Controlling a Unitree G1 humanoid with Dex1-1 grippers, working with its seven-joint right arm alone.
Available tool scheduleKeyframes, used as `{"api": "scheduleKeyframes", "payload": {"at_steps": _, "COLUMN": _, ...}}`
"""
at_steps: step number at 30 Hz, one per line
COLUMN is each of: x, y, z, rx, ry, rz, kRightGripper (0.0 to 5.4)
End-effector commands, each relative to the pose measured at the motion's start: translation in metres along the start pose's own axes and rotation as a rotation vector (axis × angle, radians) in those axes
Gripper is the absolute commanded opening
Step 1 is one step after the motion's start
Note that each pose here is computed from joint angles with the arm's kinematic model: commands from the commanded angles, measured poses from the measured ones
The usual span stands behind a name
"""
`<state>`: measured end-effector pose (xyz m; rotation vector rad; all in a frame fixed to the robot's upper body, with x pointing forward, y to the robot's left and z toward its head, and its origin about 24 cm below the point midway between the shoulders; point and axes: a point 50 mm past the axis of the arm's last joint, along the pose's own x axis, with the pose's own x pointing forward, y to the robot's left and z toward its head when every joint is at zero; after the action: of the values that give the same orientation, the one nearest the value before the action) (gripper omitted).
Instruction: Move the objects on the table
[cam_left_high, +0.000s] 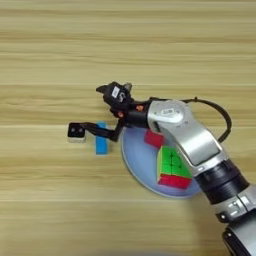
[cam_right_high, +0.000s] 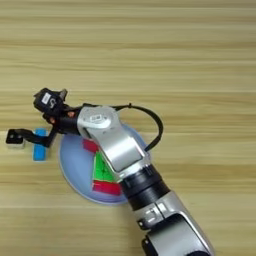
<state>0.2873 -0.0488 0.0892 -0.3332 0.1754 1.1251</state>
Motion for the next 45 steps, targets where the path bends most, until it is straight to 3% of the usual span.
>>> {"api": "scheduleKeyframes", "payload": {"at_steps": 1, "x": 0.012, "y": -0.015, "z": 0.029, "rx": -0.008, "ry": -0.032, "rz": -0.009, "kRightGripper": 5.35}}
{"api": "scheduleKeyframes", "payload": {"at_steps": 5, "x": 0.019, "y": -0.005, "z": 0.029, "rx": -0.008, "ry": 0.005, "rz": 0.086, "kRightGripper": 5.35}}
{"api": "scheduleKeyframes", "payload": {"at_steps": 12, "x": 0.028, "y": 0.002, "z": 0.028, "rx": 0.058, "ry": 0.036, "rz": 0.177, "kRightGripper": 5.35}}
{"api": "scheduleKeyframes", "payload": {"at_steps": 24, "x": 0.041, "y": 0.006, "z": 0.019, "rx": 0.0, "ry": 0.074, "rz": 0.176, "kRightGripper": 5.35}}
{"api": "scheduleKeyframes", "payload": {"at_steps": 32, "x": 0.05, "y": 0.009, "z": 0.008, "rx": -0.082, "ry": 0.086, "rz": 0.154, "kRightGripper": 5.35}}
{"api": "scheduleKeyframes", "payload": {"at_steps": 45, "x": 0.056, "y": 0.009, "z": 0.002, "rx": -0.093, "ry": 0.057, "rz": 0.142, "kRightGripper": 3.95}}
